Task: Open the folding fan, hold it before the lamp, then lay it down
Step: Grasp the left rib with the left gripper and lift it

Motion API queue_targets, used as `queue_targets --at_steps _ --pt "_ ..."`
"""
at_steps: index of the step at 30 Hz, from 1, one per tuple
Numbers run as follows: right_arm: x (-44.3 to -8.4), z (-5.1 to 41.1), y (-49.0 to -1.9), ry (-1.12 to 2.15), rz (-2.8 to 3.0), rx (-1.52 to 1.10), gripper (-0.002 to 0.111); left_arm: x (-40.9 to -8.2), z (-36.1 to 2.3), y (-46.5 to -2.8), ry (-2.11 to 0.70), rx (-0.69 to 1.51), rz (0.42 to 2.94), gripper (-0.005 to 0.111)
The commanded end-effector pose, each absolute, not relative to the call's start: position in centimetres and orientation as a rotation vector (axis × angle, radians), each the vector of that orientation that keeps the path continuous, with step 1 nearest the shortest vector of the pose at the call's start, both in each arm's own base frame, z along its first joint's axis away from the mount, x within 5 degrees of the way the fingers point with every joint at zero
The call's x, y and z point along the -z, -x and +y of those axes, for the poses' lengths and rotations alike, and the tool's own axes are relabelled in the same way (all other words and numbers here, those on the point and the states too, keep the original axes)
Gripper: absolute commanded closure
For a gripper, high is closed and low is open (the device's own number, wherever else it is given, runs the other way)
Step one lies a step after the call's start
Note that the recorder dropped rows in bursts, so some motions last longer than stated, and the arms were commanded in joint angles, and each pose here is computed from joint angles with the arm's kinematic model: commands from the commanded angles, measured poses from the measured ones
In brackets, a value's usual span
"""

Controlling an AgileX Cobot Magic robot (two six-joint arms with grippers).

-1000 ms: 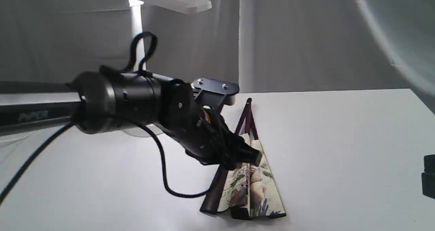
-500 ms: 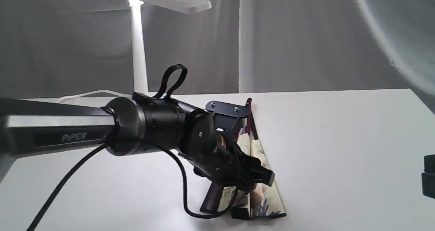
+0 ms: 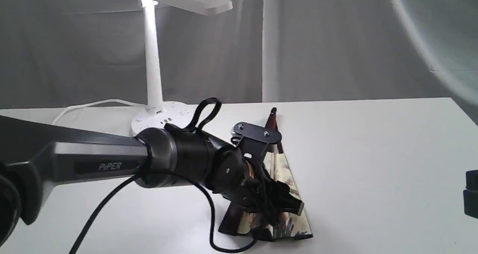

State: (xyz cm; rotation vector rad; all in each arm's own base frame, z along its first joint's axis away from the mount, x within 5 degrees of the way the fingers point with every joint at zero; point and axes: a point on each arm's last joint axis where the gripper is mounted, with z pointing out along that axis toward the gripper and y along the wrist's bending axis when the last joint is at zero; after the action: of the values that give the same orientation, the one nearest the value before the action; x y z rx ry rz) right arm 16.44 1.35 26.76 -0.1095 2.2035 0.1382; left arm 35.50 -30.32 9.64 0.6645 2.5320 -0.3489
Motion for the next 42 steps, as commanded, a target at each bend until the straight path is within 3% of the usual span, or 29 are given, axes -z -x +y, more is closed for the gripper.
queue_targets --at_steps 1,8,12,17,27,34,42 --pt "-26.9 1.3 -16.6 0.124 2.196 -0.125 0.082 -9.2 -30.4 -35.4 -0.693 0.326 2.533 0.059" --pt "-27.0 1.3 -16.6 0.122 2.192 -0.124 0.082 -9.0 -30.1 -35.3 -0.764 0.264 2.541 0.094" --pt "-27.0 1.3 -16.6 0.122 2.192 -0.124 0.082 -9.0 -30.0 -35.3 -0.801 0.239 2.531 0.107" --pt "-27.0 1.3 -16.6 0.122 2.192 -0.124 0.082 -9.8 -29.9 -35.3 -0.930 0.203 2.471 0.107" --pt "-26.9 1.3 -16.6 0.124 2.197 -0.126 0.081 -15.5 -29.6 -34.9 -1.208 0.124 2.262 0.107" --pt "-26.6 1.6 -16.7 0.028 2.255 -0.208 0.065 -18.4 -29.1 -34.4 -1.402 0.051 2.121 0.107" --pt "-27.7 2.7 -21.4 0.040 2.519 -0.381 0.065 -20.3 -28.3 -33.6 -1.598 -0.025 2.028 0.107"
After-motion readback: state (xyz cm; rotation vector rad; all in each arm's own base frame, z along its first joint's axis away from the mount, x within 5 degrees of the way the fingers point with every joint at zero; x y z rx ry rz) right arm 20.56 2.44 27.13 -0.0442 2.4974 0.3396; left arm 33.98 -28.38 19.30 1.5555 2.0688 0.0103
